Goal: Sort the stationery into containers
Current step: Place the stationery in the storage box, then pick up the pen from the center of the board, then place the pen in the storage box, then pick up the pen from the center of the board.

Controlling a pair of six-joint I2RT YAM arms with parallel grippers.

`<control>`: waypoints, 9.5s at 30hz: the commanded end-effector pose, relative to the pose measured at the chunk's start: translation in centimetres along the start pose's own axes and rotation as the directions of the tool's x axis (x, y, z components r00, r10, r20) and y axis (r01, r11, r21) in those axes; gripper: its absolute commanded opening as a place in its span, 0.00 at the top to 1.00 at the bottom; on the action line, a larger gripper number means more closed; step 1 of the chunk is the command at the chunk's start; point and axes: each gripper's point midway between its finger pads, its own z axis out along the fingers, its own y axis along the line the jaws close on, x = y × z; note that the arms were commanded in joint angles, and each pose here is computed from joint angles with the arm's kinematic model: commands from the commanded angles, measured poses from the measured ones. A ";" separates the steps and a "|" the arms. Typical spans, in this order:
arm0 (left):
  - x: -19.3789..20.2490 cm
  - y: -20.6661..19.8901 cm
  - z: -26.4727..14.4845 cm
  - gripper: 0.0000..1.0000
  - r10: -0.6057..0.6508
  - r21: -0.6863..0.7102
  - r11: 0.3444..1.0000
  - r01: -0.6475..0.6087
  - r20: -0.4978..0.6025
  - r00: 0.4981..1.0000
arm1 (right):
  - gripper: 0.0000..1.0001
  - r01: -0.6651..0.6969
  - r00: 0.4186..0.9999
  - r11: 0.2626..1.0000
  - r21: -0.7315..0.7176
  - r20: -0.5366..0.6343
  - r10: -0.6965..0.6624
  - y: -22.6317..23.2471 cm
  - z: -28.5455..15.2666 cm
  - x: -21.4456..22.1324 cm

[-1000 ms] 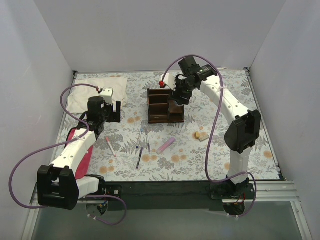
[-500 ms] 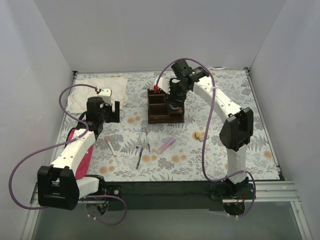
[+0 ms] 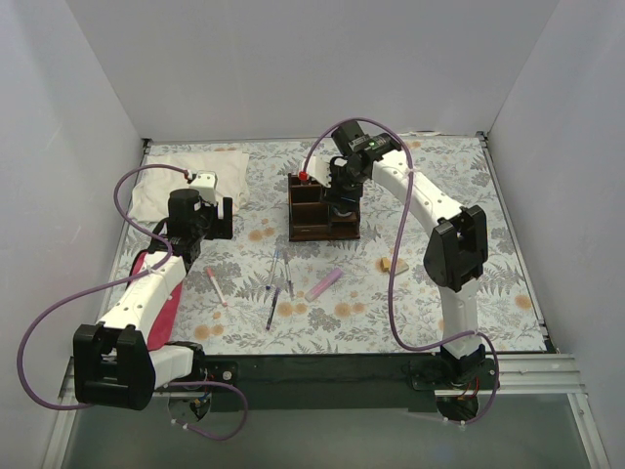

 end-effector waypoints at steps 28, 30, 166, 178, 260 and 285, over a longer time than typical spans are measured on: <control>-2.7 0.9 -0.4 0.19 -0.008 -0.034 0.999 0.011 0.078 0.997 | 0.02 -0.098 0.973 0.957 0.273 0.228 0.034 -0.6 -13.4 -3.2; -2.4 0.8 -0.6 0.19 0.001 -0.030 1.000 0.001 0.073 0.997 | 0.05 -0.186 0.967 0.957 0.222 0.216 0.138 1.3 -12.2 0.1; -16.9 -22.0 3.5 1.00 -0.267 0.576 0.777 -0.253 0.666 0.697 | 0.21 -0.660 0.732 0.562 0.498 0.260 0.630 1.8 -13.9 15.2; -12.6 -21.9 5.4 1.00 -0.225 0.559 0.790 -0.251 0.646 0.730 | 0.21 -0.660 0.730 0.568 0.492 0.242 0.639 1.9 -13.3 15.5; 16.5 -17.0 -3.6 0.63 0.130 0.295 0.952 0.078 -0.624 0.771 | 0.19 -0.766 0.633 0.620 0.171 0.373 0.678 6.9 -8.9 11.8; 10.8 -18.0 -5.1 1.00 0.322 0.392 0.915 -0.096 -0.566 0.759 | 0.19 -0.746 0.657 0.626 0.227 0.404 0.636 4.5 -10.2 11.2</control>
